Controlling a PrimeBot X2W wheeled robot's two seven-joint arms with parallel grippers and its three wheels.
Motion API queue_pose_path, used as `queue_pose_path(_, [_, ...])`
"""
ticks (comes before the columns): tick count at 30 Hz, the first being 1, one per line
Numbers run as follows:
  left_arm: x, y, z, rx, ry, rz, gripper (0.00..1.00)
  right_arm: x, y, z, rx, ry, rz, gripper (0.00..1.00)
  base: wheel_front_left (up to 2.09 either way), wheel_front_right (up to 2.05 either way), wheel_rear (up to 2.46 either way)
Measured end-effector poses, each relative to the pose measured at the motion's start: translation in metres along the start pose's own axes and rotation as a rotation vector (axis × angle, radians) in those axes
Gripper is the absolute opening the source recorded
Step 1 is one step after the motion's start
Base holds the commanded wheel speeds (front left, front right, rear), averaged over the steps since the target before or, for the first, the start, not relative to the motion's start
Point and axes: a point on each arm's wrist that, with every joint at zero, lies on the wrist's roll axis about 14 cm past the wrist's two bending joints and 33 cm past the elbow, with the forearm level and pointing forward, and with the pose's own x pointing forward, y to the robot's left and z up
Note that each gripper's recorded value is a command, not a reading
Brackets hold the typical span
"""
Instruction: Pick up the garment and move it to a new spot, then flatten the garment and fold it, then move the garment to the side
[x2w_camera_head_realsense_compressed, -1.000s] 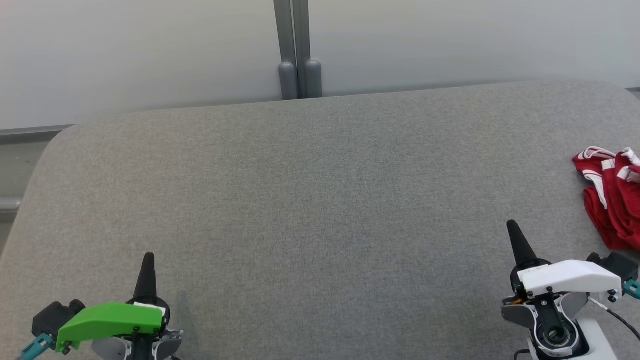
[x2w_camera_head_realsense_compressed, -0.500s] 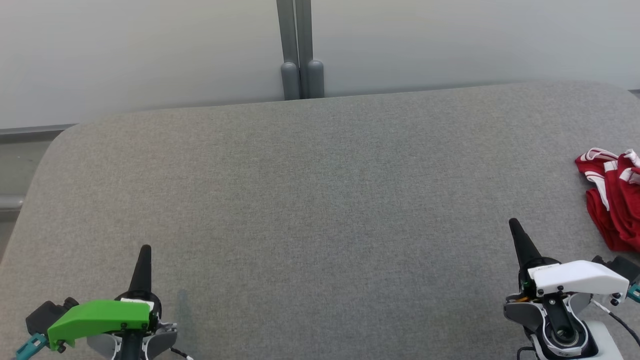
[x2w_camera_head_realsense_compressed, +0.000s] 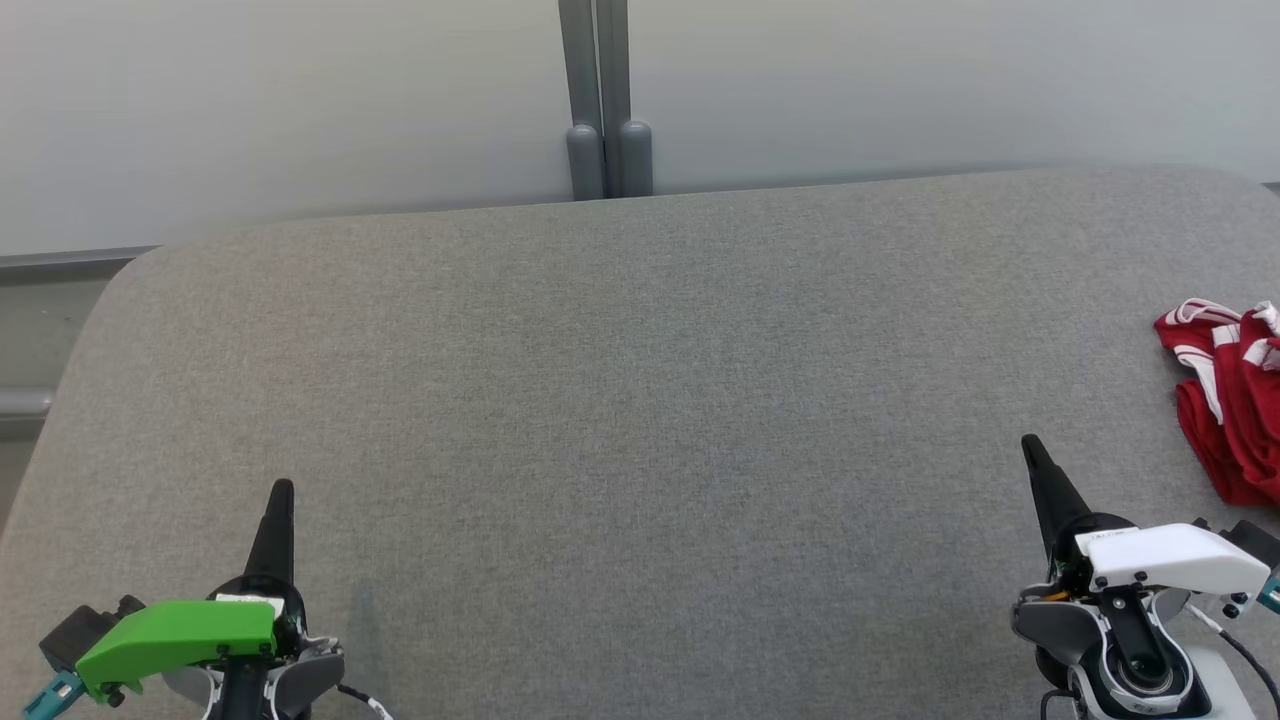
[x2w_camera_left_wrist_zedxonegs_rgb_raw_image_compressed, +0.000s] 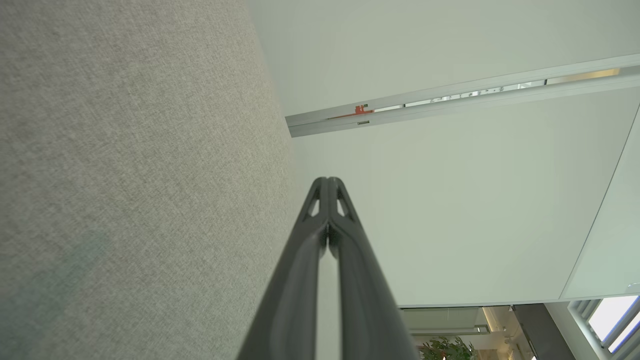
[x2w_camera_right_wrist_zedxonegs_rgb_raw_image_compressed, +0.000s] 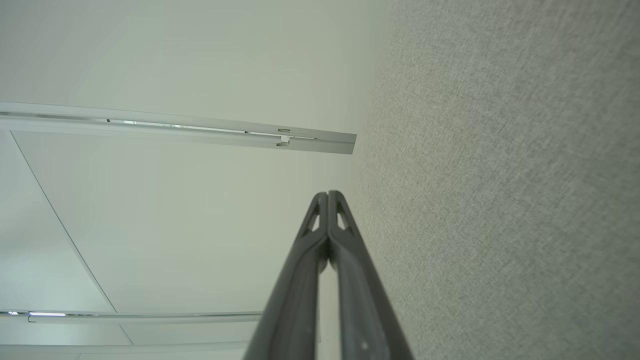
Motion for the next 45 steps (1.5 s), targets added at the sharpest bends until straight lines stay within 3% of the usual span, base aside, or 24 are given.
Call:
queue_pose_path(25, [-0.001,-0.016,0.011,-0.168,-0.014,-0.076,0.00,-0.001,0.009,0.001,0.172,0.012,0.041,0.00,0.00,0.00,0.00])
queue_pose_path(45, [-0.001,-0.017,0.011,-0.170,-0.014,-0.079,0.00,-0.001,0.009,0.001,0.172,0.012,0.040,0.00,0.00,0.00,0.00])
